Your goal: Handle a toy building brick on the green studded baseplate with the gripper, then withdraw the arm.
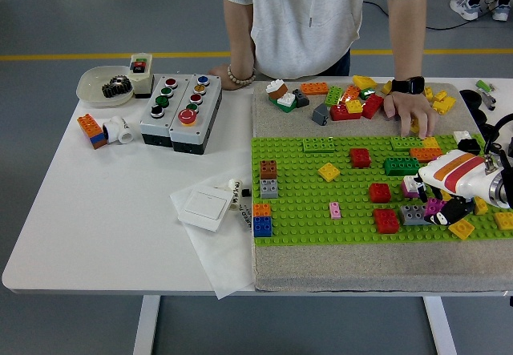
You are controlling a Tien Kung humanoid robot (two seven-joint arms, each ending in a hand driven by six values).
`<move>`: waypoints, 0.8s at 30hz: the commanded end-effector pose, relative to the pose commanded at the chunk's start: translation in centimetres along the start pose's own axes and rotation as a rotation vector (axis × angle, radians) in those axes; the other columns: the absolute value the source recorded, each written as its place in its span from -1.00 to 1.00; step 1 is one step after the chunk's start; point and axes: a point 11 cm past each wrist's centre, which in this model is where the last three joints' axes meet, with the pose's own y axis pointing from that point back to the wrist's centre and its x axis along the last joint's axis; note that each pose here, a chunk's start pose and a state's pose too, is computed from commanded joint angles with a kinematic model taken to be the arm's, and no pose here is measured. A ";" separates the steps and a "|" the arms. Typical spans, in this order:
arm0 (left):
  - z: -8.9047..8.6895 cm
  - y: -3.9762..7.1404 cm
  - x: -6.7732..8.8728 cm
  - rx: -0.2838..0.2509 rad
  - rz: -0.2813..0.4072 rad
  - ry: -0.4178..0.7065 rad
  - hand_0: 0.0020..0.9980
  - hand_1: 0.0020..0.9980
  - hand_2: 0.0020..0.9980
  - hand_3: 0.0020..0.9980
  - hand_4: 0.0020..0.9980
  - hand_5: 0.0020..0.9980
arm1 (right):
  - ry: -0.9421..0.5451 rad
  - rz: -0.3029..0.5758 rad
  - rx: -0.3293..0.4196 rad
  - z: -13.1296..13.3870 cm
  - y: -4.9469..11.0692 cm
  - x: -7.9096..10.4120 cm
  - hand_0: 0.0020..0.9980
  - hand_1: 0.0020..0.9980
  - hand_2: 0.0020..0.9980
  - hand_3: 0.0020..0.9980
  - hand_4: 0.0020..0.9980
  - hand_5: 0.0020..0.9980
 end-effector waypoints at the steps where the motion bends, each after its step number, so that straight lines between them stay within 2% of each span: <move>1: 0.0 0.0 0.0 0.000 0.000 0.000 0.49 0.51 0.57 0.20 0.25 0.31 | -0.001 0.002 0.002 0.0 0.0 0.0 -0.45 -0.41 -0.20 -0.02 0.58 -1.00; 24: 0.1 0.0 0.0 -0.003 0.000 0.002 0.49 0.51 0.57 0.20 0.25 0.30 | 0.015 -0.004 0.017 -0.6 -0.5 -0.4 -0.44 -0.40 -0.19 0.00 0.58 -1.00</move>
